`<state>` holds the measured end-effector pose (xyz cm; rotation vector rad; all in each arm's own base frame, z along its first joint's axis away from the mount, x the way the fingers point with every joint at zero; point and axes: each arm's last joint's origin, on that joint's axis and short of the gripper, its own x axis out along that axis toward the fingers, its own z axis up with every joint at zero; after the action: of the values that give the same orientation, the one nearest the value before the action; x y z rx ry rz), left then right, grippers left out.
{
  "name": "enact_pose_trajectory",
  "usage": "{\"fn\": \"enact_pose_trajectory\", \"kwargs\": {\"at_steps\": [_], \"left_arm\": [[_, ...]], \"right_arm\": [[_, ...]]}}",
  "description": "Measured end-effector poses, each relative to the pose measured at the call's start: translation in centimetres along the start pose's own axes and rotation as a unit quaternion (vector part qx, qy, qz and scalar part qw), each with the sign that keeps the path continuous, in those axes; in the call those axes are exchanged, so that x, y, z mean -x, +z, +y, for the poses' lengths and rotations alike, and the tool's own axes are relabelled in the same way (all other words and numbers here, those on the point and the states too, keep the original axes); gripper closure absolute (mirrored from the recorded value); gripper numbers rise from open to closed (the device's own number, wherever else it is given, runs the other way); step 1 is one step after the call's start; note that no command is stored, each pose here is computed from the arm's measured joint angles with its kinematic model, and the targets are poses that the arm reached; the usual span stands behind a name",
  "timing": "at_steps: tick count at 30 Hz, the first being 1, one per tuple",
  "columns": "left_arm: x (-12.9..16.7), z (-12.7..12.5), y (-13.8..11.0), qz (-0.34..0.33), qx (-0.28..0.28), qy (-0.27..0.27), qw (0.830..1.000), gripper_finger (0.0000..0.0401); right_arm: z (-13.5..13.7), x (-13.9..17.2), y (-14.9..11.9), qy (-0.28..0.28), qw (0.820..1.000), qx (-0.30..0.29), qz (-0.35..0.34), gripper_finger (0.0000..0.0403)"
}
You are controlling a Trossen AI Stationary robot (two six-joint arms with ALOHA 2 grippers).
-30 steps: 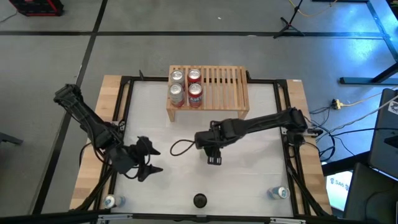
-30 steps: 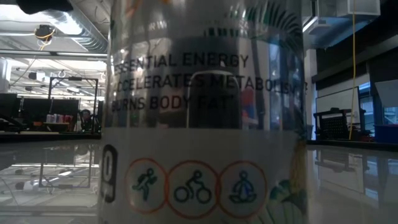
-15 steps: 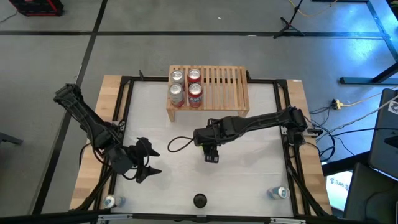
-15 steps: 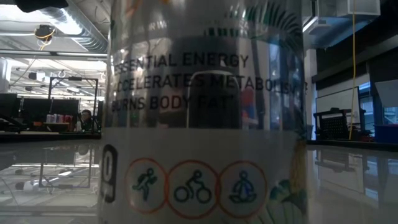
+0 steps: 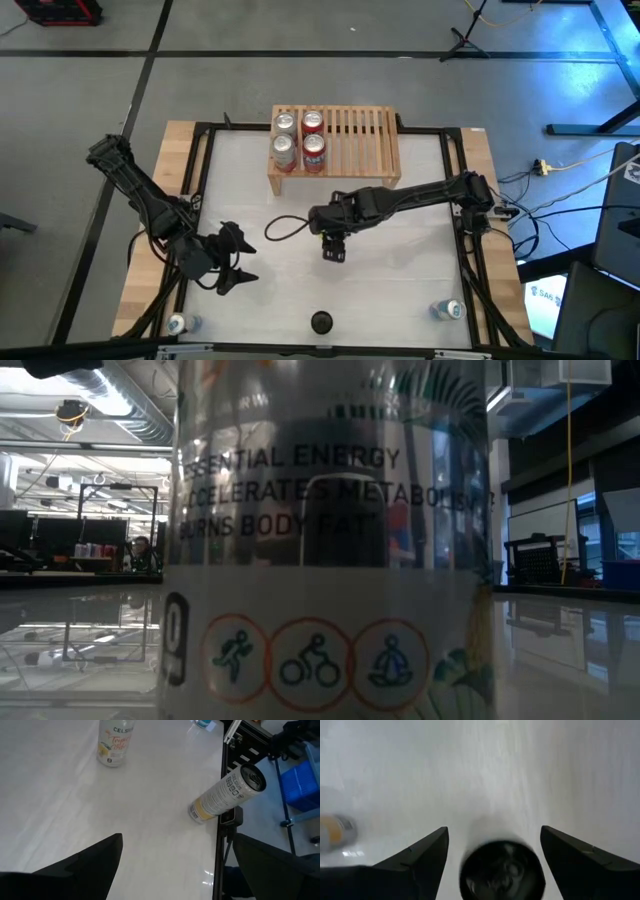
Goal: Place canned beverage on shelf
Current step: Put the top white yellow soda can on the shelf
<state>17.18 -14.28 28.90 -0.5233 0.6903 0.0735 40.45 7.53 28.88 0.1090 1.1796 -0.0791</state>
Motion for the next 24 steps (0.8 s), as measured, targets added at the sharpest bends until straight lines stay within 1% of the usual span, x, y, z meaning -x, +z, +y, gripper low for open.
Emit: {"fn": "enact_pose_trajectory", "kwargs": {"at_steps": [3, 5, 9, 14, 17, 20, 24], "left_arm": [[0.0, 0.0, 0.0, 0.003, 0.0, -0.003, 1.0, 0.0032], [0.2, 0.0, 0.0, 0.001, 0.001, -0.004, 1.0, 0.0032], [0.6, 0.1, 0.2, -0.011, 0.003, -0.004, 1.0, 0.0032], [1.5, 0.5, -0.1, -0.004, -0.009, 0.0, 1.0, 0.0032], [2.5, 1.0, -0.3, -0.007, -0.007, 0.007, 1.0, 0.0032], [3.7, 1.4, -0.5, -0.02, -0.013, 0.006, 1.0, 0.0032], [5.0, 1.8, -0.7, -0.032, -0.016, 0.002, 0.999, 0.0032]], "right_arm": [[0.1, 0.0, 0.2, 0.012, 1.0, -0.008, -0.01, 0.01], [0.0, 0.0, 0.4, 0.014, 0.999, -0.025, -0.016, 0.01], [-0.1, 0.5, 0.4, 0.02, 0.999, -0.042, -0.011, 0.01], [-0.1, 3.3, 1.1, 0.03, 0.997, -0.066, -0.036, 0.01], [-0.3, 4.8, 0.8, 0.031, 0.996, -0.069, -0.042, 0.01], [-0.5, 6.5, 0.5, 0.042, 0.994, -0.086, -0.06, 0.01], [-1.0, 8.3, 0.0, 0.014, 0.991, -0.106, -0.083, 0.01]]}}
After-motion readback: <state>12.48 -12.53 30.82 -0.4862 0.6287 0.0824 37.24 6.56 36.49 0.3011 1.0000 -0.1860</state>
